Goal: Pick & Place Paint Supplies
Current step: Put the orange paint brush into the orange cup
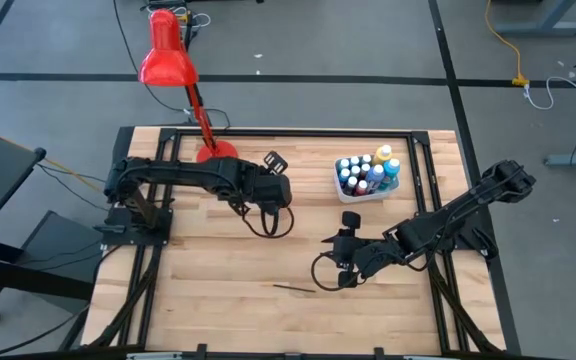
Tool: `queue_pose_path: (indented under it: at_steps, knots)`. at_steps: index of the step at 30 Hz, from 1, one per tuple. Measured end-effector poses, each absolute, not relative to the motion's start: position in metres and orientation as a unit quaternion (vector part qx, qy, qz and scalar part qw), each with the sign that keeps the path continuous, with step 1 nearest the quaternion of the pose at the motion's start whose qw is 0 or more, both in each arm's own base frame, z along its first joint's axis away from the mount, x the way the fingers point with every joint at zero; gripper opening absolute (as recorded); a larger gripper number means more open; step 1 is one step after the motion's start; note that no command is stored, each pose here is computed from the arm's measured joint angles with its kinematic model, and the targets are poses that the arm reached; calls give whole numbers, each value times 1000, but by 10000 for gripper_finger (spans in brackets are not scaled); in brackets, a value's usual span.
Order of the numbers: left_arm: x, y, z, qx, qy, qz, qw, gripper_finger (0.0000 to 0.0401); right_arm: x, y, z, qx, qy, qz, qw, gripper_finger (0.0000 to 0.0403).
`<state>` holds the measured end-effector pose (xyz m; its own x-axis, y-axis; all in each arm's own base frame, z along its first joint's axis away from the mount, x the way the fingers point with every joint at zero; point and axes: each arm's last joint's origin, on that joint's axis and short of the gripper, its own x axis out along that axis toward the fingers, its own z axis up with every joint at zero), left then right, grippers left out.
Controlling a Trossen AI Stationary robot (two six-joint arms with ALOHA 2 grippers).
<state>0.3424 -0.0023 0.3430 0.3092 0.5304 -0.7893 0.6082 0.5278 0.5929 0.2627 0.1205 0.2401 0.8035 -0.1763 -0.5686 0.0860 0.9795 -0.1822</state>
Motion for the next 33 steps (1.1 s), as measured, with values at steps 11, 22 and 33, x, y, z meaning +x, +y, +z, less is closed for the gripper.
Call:
queue_pose_path:
  at_steps: [11, 22, 33]
  knots:
    - [354, 6, 348, 374, 539, 85, 750, 114, 266, 122, 244, -60, 284, -69, 955, 148]
    - [359, -5, 349, 117, 479, 176, 852, 125, 294, 147, 212, 19, 262, -18, 965, 148]
    - [344, -75, 349, 183, 454, 211, 846, 123, 316, 194, 148, -2, 208, 26, 978, 113]
